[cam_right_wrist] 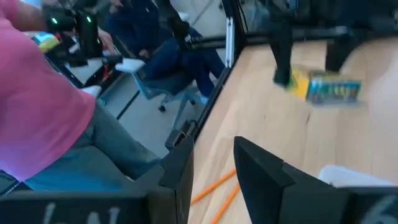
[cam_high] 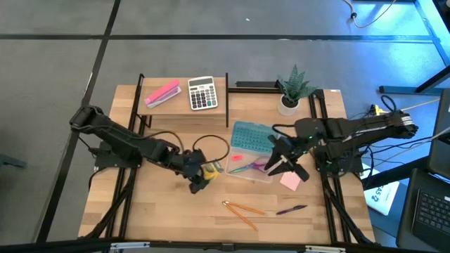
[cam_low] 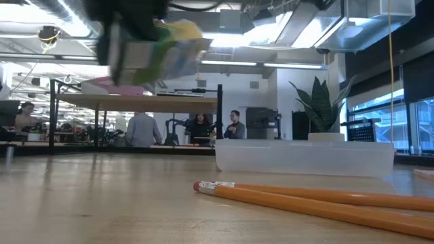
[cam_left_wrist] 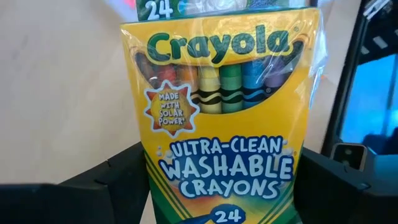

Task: Pack school essentials
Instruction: Put the crayon box into the supply box, then put the top pencil into the supply box

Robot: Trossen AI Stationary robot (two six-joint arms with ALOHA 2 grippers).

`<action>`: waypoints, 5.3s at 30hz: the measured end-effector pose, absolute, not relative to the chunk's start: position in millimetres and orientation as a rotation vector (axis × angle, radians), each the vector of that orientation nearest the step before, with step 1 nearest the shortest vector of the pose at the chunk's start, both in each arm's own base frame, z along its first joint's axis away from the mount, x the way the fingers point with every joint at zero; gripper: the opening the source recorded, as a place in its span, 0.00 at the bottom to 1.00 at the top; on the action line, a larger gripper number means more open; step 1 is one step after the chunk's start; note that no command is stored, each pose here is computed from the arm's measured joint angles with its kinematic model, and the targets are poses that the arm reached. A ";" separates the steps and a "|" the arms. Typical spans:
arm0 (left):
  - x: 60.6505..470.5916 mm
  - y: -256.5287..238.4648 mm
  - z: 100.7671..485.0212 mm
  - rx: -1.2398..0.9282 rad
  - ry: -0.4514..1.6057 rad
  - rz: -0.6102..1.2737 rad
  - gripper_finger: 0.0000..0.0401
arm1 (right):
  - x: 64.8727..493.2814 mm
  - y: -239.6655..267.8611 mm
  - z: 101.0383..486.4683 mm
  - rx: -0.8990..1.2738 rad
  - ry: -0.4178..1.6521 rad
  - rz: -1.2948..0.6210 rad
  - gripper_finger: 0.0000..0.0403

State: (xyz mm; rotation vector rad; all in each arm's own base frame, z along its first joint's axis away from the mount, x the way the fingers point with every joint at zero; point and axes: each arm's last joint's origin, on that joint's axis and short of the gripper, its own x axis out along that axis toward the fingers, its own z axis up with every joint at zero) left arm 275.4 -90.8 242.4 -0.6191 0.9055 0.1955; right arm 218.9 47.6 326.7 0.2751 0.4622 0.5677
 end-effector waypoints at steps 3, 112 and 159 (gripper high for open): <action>295.4 -82.0 242.7 -0.563 0.925 0.158 0.77 | 210.6 46.2 333.3 0.271 0.433 0.571 0.29; 423.9 -32.7 175.0 0.042 0.990 0.035 0.97 | 192.9 36.6 320.4 0.262 0.607 0.292 0.29; 330.7 -132.9 276.7 -0.395 0.972 0.219 0.97 | 193.7 36.8 321.7 0.267 0.593 0.292 0.29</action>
